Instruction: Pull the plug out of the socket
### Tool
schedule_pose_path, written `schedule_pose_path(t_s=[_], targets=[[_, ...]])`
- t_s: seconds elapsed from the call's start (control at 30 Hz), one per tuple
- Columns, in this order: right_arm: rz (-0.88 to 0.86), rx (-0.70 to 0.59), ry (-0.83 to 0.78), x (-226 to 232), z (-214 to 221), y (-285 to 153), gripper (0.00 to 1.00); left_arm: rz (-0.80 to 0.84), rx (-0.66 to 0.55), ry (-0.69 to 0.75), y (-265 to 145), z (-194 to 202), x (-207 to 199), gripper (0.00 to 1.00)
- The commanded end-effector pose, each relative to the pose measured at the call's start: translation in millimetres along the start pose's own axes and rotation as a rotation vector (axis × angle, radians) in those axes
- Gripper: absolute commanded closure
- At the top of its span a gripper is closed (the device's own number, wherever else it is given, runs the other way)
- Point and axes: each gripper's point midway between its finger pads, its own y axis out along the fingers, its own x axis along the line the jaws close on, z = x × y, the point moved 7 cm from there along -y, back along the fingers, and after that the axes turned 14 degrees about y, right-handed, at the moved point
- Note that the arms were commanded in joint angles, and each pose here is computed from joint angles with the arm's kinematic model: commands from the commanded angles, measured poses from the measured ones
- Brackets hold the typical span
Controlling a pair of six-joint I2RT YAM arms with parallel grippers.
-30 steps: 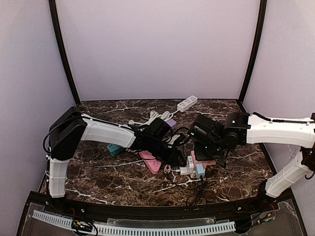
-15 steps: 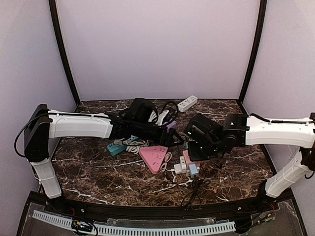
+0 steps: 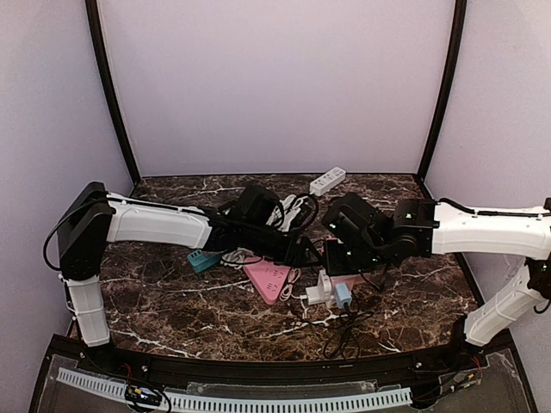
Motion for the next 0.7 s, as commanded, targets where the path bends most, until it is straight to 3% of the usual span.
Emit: schedule_pose_path(t_s=[0.0, 0.27, 0.67], targets=[[-0.057, -0.021, 0.0, 9, -3, -6, 1.0, -0.004, 0.002, 0.03, -3, -6, -6, 0.33], [-0.087, -0.084, -0.049, 18, -27, -30, 1.0, -0.185, -0.1, 0.164, -68, -36, -5, 0.28], [-0.06, -0.101, -0.111, 9, -97, 6, 1.0, -0.42, -0.121, 0.098, -175, 0, 54, 0.2]])
